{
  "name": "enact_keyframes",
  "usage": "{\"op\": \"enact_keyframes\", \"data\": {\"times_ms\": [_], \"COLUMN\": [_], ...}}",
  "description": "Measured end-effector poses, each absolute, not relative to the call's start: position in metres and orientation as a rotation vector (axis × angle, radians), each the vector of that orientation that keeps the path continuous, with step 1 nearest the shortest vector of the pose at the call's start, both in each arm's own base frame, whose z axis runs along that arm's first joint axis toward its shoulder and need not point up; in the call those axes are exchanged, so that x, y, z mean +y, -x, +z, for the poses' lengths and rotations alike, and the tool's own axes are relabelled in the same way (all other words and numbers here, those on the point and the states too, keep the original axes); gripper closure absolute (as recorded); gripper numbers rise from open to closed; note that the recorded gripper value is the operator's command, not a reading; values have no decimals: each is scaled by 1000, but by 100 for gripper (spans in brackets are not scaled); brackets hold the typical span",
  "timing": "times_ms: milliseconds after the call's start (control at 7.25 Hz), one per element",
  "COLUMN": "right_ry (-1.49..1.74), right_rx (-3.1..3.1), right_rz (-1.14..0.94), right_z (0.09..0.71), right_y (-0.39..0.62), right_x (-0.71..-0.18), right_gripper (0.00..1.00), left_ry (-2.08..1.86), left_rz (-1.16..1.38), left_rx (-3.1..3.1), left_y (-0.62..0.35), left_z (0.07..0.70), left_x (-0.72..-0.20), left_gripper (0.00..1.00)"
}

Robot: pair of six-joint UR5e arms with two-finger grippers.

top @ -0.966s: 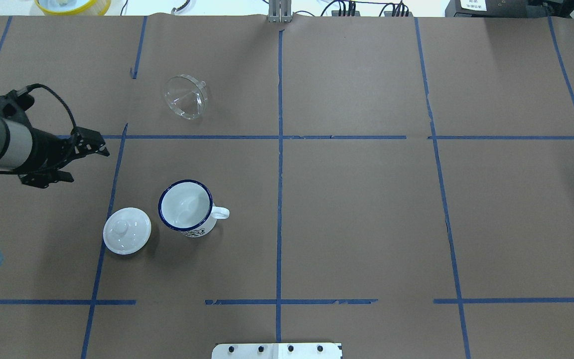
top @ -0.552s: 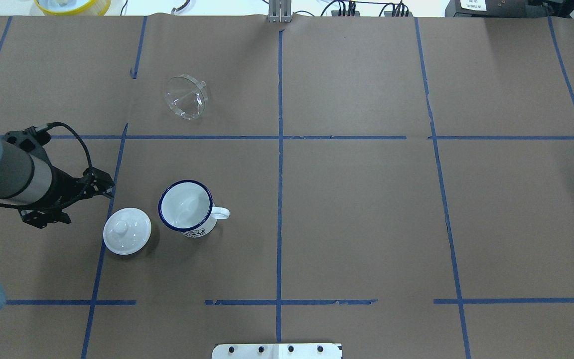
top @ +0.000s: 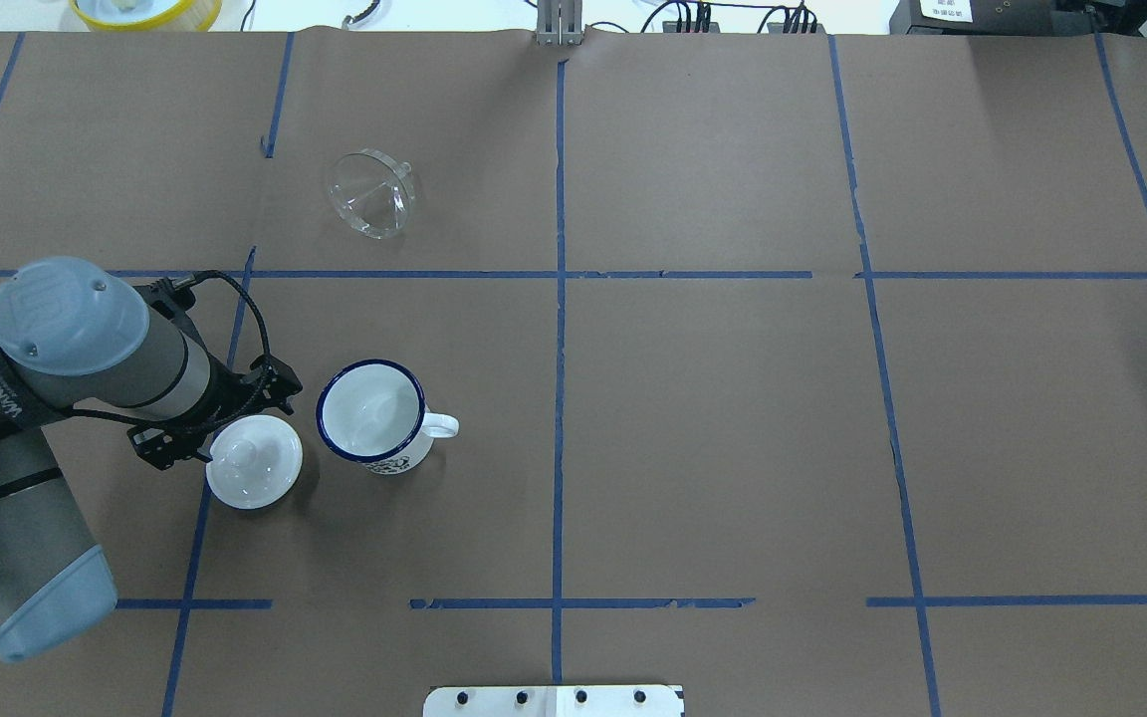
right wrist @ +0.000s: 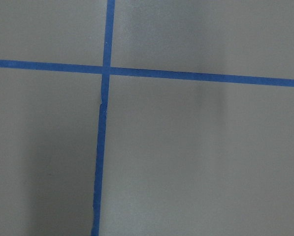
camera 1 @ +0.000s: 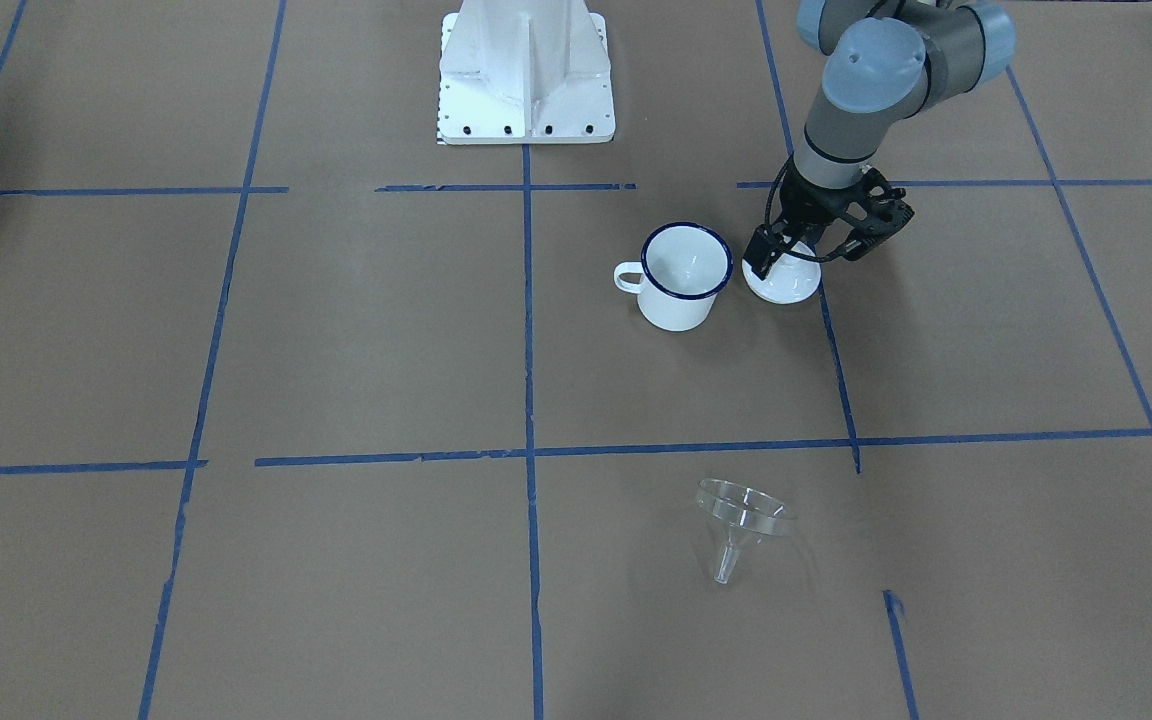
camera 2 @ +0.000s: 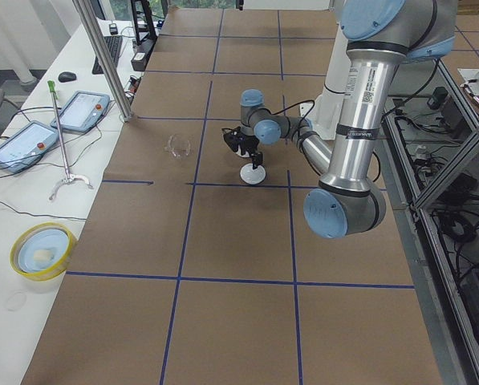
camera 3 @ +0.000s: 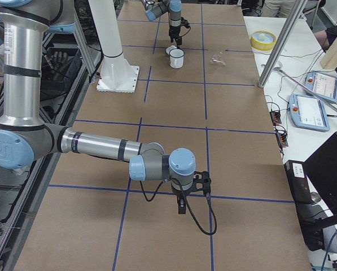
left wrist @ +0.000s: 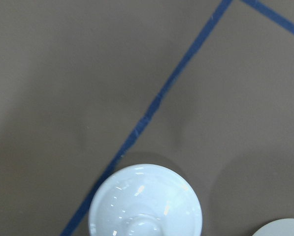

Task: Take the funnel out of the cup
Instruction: 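Move the left gripper to the white lid and grasp its knob, then lift the white lid with the left gripper and carry it over the mug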

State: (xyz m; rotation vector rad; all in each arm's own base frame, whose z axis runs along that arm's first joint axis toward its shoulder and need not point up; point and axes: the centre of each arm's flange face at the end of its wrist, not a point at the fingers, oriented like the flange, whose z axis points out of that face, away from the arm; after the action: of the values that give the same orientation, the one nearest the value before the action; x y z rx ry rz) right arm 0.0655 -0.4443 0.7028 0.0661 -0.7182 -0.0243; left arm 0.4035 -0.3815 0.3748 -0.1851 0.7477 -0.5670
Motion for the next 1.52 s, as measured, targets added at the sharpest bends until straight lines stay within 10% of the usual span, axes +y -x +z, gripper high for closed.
{"op": "enact_keyframes", "data": {"times_ms": [276,552,690,1517], "right_ry": [-66,-67,-66,-67], "right_rx": [-718,-718,-718,-718], "right_rz": [-24,-24,-24,-25], "right_z": [703,703,703,703], "right_y": [-66,-65,-66,-66], "right_x": [-444,-445,-444,-445], "right_gripper": [0,0,0,0], "left_ry": [178,172,174,149], "left_rz": [-562,-574,-578,-611], "left_rx": [758,806,813,822], "left_y": [-401,-396,-396,-341], "left_z": [393,406,407,344], "left_x": [-369,-361,-359,-356], "left_gripper": [13,90,100,100]}}
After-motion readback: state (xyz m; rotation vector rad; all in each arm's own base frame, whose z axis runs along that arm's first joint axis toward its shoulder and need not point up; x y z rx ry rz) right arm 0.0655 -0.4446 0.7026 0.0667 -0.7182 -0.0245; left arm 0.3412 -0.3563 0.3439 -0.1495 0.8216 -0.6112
